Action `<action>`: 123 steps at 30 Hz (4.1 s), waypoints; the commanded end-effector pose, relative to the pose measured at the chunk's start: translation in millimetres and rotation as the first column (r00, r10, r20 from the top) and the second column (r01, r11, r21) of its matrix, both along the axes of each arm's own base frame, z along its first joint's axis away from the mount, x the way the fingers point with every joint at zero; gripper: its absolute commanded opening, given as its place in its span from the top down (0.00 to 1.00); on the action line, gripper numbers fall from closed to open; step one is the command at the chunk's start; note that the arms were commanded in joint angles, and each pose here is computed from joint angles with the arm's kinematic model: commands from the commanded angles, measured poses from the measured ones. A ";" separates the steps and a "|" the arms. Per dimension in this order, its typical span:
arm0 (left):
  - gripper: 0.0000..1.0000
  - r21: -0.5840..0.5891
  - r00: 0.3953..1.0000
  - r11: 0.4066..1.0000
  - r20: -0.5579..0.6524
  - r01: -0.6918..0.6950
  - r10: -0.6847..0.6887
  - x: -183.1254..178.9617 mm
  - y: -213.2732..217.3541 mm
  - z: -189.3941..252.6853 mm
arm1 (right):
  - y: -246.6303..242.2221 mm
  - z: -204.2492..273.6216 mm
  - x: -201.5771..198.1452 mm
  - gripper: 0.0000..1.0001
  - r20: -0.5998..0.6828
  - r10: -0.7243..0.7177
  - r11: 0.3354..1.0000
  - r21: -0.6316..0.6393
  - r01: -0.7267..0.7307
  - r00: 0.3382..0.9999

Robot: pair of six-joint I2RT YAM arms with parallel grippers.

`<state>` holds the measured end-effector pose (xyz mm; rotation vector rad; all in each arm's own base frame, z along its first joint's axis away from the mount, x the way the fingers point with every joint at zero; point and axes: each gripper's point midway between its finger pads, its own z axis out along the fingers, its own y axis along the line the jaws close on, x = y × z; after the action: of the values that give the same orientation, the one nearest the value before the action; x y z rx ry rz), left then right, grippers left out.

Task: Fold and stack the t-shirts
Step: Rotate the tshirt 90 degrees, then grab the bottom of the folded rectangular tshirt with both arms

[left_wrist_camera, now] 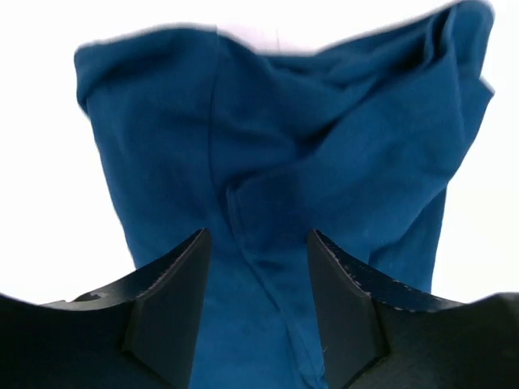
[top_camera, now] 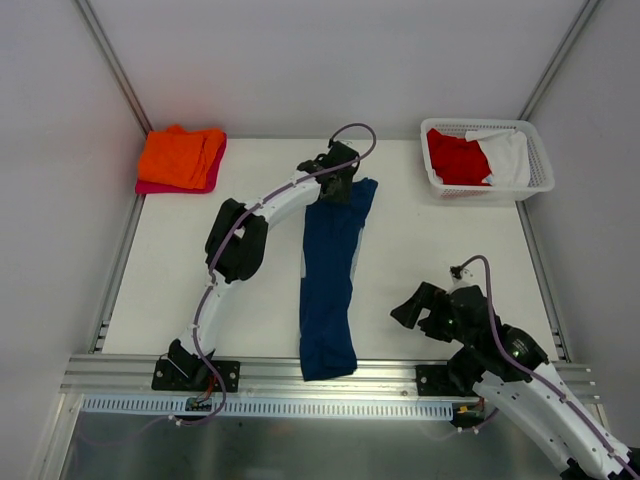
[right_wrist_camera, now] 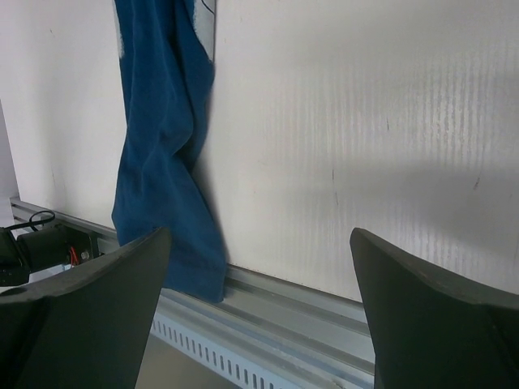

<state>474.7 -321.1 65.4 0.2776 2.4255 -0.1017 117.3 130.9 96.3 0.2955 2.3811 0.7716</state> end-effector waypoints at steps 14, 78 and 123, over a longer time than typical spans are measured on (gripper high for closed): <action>1.00 -0.128 0.999 0.992 -0.049 -0.017 0.011 14.5 -18.5 -4.2 | -22.0 0.9 -19.5 0.02 -0.032 -0.051 0.999 -0.012 0.051 0.998; 0.03 -0.550 0.959 0.816 0.281 0.178 -0.019 79.3 18.1 190.4 | -18.8 137.0 41.6 0.01 0.141 -0.014 0.972 -0.229 0.046 0.990; 0.13 -0.700 0.895 0.682 -0.419 -0.210 -0.154 -388.2 85.3 -28.2 | 66.1 -65.9 12.7 0.01 -0.171 0.014 1.000 -0.009 -0.016 0.985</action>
<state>75.0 -226.9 39.3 -0.1108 2.6347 -1.2418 124.1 203.4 38.2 0.2358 2.5860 0.8256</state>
